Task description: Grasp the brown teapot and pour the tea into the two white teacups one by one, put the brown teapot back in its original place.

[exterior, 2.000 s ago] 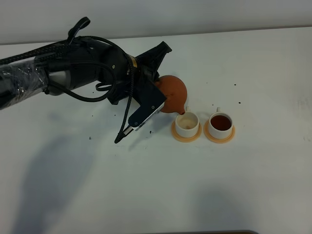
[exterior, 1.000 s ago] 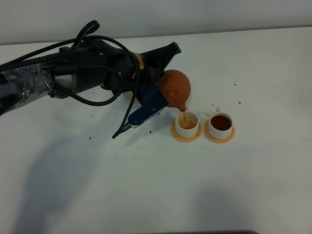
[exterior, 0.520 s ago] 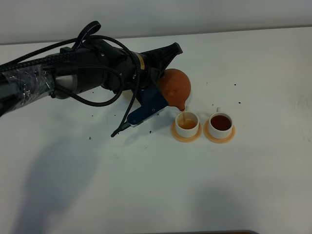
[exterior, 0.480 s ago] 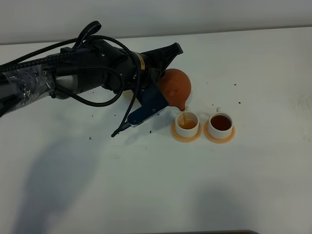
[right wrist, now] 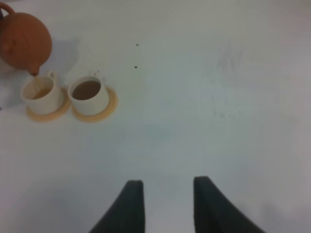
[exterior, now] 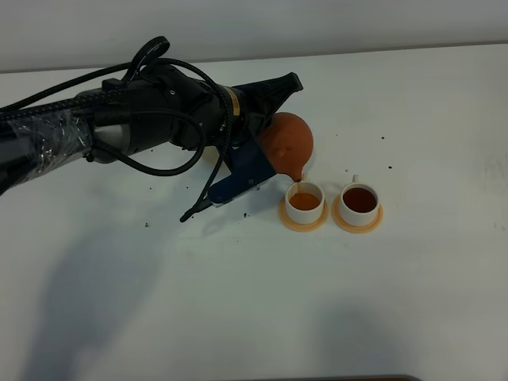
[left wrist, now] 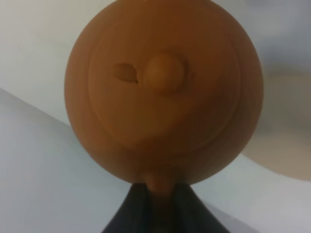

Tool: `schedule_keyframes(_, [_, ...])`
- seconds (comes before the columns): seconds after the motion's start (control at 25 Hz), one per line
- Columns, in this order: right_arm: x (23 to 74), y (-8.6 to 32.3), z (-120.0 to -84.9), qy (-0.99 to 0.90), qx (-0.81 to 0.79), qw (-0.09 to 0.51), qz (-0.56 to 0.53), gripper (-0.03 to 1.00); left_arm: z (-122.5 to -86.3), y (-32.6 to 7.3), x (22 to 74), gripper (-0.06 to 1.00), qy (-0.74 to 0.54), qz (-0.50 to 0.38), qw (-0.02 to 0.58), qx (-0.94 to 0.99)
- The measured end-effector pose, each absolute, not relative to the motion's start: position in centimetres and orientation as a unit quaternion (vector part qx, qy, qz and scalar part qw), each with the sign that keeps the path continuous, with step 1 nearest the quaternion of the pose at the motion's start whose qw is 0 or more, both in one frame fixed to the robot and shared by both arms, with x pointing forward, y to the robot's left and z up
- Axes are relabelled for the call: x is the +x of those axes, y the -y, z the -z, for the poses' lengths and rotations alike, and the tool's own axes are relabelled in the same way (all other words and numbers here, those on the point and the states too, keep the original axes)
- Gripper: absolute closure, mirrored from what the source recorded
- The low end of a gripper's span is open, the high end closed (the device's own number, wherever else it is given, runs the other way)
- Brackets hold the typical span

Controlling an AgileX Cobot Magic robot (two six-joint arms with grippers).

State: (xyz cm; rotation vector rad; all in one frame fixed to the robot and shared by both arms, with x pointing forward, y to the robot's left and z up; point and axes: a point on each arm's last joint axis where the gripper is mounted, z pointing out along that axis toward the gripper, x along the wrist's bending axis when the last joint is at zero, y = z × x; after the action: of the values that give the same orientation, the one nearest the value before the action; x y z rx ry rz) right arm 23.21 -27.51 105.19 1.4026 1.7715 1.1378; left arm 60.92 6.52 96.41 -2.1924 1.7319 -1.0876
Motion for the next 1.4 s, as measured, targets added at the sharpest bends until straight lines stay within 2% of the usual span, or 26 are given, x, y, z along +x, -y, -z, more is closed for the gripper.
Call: schedule_keyframes(1.4, [23.2,27.5,-105.2,-0.668,0.529,0.301,-0.429,0.73,-96.6,-5.4,60.3,0.83,-0.618,0.365,0.096,-0.69])
